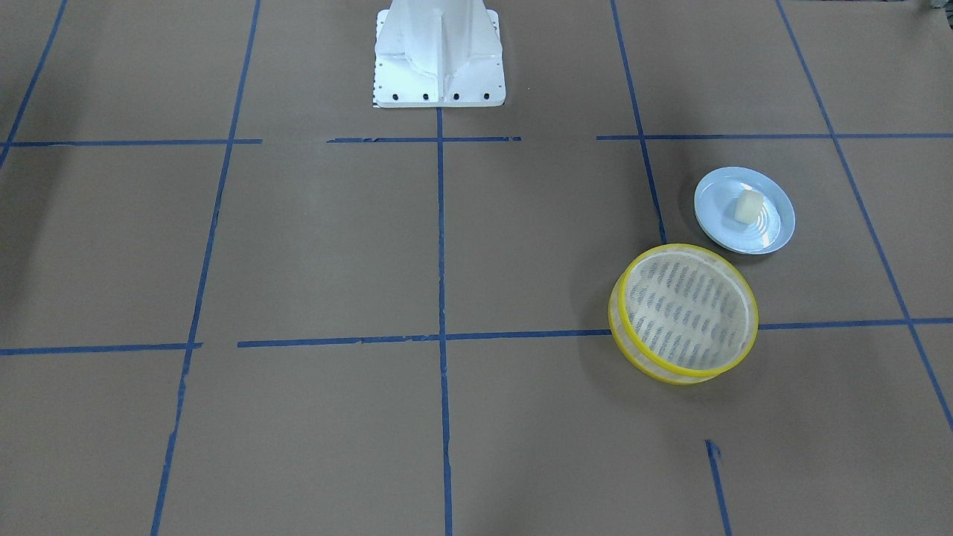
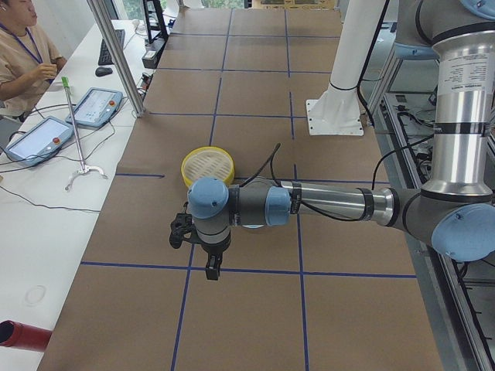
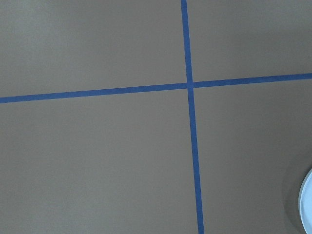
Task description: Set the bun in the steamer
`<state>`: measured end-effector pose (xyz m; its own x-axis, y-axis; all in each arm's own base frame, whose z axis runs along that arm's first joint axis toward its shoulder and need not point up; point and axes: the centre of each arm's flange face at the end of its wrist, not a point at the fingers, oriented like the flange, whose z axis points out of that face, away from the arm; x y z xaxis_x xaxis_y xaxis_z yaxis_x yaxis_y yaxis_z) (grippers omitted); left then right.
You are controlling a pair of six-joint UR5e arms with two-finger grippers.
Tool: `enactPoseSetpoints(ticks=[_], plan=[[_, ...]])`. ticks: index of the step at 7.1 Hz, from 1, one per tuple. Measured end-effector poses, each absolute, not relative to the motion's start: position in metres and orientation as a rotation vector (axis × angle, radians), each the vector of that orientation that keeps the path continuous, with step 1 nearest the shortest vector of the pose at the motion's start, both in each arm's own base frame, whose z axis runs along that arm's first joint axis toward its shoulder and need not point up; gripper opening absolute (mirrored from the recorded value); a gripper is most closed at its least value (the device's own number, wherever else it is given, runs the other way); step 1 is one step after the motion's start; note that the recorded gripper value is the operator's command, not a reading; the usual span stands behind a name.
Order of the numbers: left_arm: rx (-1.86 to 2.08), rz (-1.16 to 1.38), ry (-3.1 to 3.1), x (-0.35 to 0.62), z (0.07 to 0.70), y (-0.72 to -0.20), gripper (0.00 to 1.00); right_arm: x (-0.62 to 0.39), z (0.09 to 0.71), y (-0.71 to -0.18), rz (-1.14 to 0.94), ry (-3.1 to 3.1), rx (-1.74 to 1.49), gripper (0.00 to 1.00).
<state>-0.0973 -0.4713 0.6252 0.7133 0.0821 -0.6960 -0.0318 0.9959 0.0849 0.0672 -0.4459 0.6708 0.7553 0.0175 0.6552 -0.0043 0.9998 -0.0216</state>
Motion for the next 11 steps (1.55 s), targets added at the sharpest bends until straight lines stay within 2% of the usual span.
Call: enactPoseSetpoints(ticks=[7, 9, 11], plan=[[0.110, 0.072, 0.802, -0.080, 0.604, -0.494, 1.00, 0.067, 0.671, -0.446, 0.012, -0.715, -0.019, 1.00], [0.163, 0.126, 0.848, 0.001, 0.578, -0.510, 0.99, 0.067, 0.671, -0.446, 0.012, -0.715, -0.019, 1.00], [0.219, 0.143, 0.852, 0.094, 0.562, -0.499, 1.00, 0.067, 0.671, -0.446, 0.012, -0.715, -0.019, 1.00]])
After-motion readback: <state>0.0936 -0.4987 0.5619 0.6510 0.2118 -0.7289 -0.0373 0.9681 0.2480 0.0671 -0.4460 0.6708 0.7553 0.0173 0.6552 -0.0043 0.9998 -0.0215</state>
